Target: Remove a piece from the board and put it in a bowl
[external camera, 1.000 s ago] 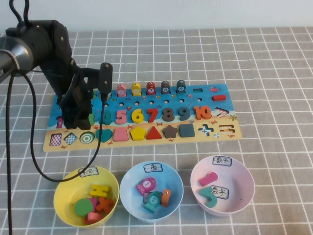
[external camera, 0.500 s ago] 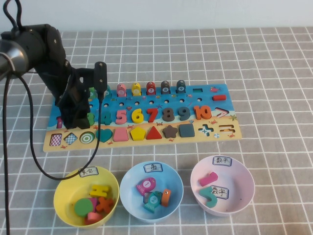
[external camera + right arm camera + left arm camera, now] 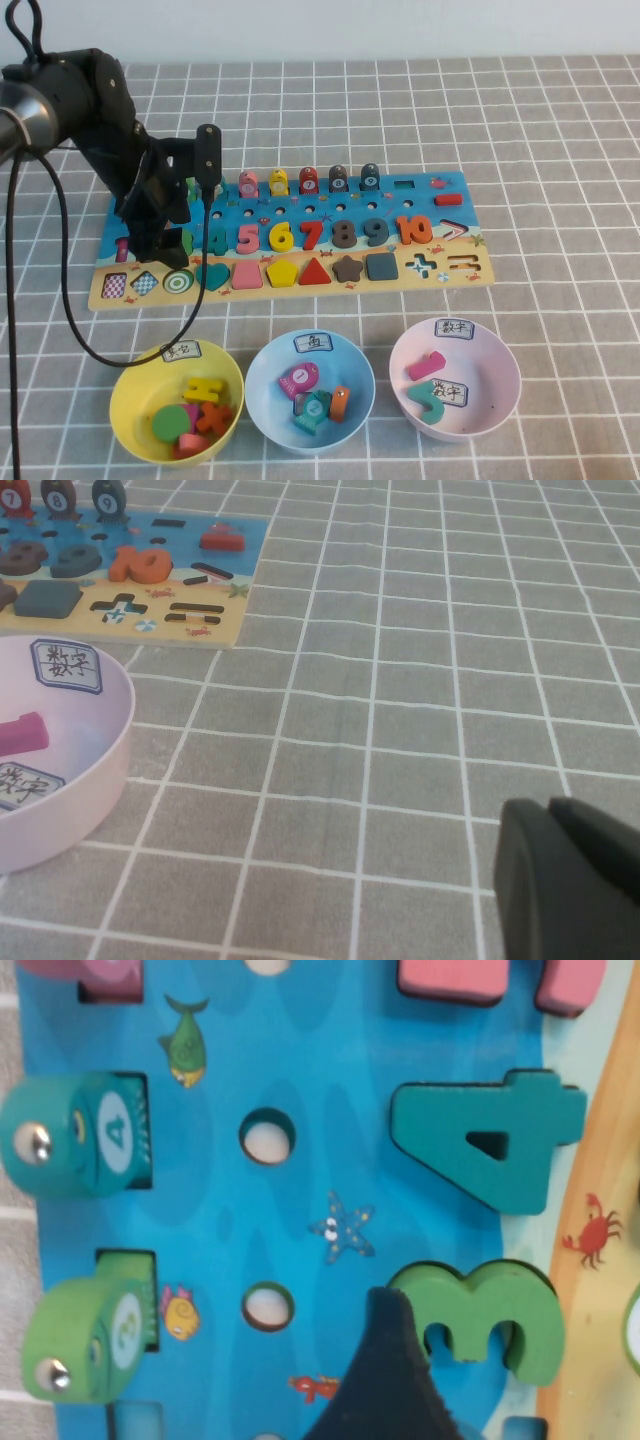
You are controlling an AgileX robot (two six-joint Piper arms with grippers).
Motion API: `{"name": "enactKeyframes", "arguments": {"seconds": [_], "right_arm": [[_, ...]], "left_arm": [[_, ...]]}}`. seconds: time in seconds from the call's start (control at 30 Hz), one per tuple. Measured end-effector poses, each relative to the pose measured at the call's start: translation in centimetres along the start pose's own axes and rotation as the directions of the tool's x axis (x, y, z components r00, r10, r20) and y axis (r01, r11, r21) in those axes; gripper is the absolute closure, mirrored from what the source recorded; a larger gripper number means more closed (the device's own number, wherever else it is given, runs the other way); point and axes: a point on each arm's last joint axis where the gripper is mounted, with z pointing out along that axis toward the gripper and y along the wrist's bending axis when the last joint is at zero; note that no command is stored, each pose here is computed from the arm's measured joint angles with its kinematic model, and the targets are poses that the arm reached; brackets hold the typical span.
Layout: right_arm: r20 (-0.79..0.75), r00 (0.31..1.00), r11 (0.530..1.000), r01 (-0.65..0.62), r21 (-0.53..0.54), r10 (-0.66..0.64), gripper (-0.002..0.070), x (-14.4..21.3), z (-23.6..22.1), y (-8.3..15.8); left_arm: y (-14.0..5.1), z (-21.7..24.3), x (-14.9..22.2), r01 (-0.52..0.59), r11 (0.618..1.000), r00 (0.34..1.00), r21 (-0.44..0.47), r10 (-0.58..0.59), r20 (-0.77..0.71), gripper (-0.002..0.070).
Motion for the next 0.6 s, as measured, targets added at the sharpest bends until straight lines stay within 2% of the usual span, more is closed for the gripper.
{"name": "enactKeyframes", "arguments": {"seconds": [0.23,0.6], "right_arm": [[0.000,1.000,1.000,0.000,0.000,0.000,0.0694,0.00,0.00,0.00],[0.000,1.000,1.000,-0.001,-0.001,0.001,0.0694,0.00,0.00,0.00]], "left_arm": [[0.39,-0.01,-0.08,-0.032,0.999,0.999,-0.044,0.032,0.007,0.0181],[0.19,0.00,-0.04,-0.009,1.000,1.000,-0.021,0.009,0.004,0.0233]]}}
